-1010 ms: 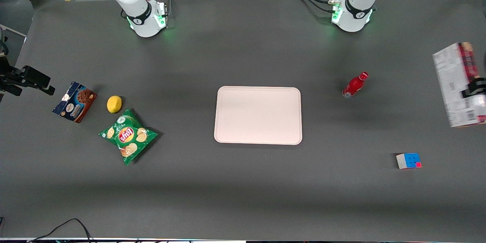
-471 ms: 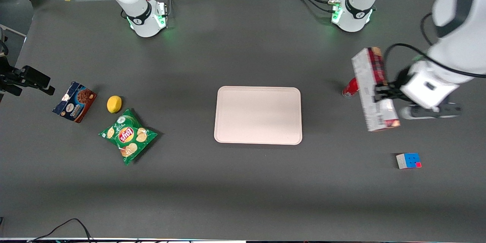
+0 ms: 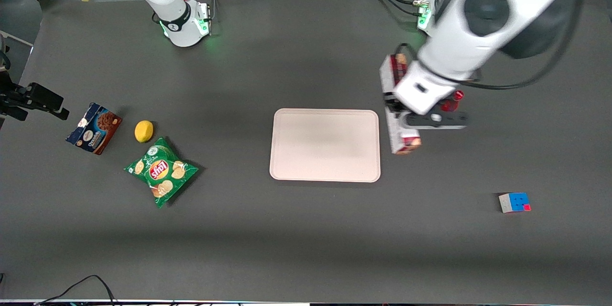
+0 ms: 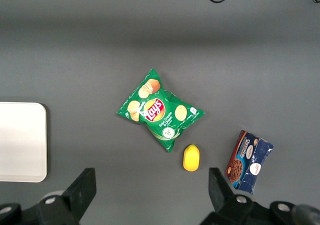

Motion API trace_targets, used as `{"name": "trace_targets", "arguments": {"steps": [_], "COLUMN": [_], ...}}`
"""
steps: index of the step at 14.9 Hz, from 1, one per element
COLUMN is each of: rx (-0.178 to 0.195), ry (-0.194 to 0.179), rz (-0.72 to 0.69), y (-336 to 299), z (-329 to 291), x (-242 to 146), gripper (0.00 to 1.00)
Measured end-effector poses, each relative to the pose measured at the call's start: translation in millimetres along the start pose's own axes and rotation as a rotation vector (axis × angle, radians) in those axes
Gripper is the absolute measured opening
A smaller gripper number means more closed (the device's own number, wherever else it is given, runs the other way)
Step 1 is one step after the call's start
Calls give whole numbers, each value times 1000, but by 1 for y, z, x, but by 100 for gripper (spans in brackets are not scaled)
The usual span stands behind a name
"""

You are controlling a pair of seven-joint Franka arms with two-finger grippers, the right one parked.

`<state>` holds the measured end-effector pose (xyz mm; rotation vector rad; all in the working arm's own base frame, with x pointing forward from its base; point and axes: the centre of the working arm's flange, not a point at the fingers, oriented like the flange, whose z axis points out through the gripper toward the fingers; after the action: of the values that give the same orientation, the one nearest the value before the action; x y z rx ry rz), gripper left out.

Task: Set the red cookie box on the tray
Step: 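Carry the held cookie box toward the white tray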

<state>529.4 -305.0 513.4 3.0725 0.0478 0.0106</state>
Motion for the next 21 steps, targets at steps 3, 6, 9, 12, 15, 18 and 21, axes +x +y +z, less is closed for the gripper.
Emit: {"name": "trace_targets", "arguments": {"steps": [3, 6, 9, 12, 15, 18, 21], "rx": [22, 65, 81, 78, 84, 86, 91], "ry": [33, 52, 69, 62, 55, 49, 40], "rz": [8, 58, 58, 72, 96, 105, 109], "y": [35, 42, 44, 45, 45, 46, 45], "z": [59, 114, 161, 203, 236, 259, 269], "x": [-25, -30, -20, -15, -13, -14, -14], "gripper": [28, 28, 28, 28, 28, 28, 28]}}
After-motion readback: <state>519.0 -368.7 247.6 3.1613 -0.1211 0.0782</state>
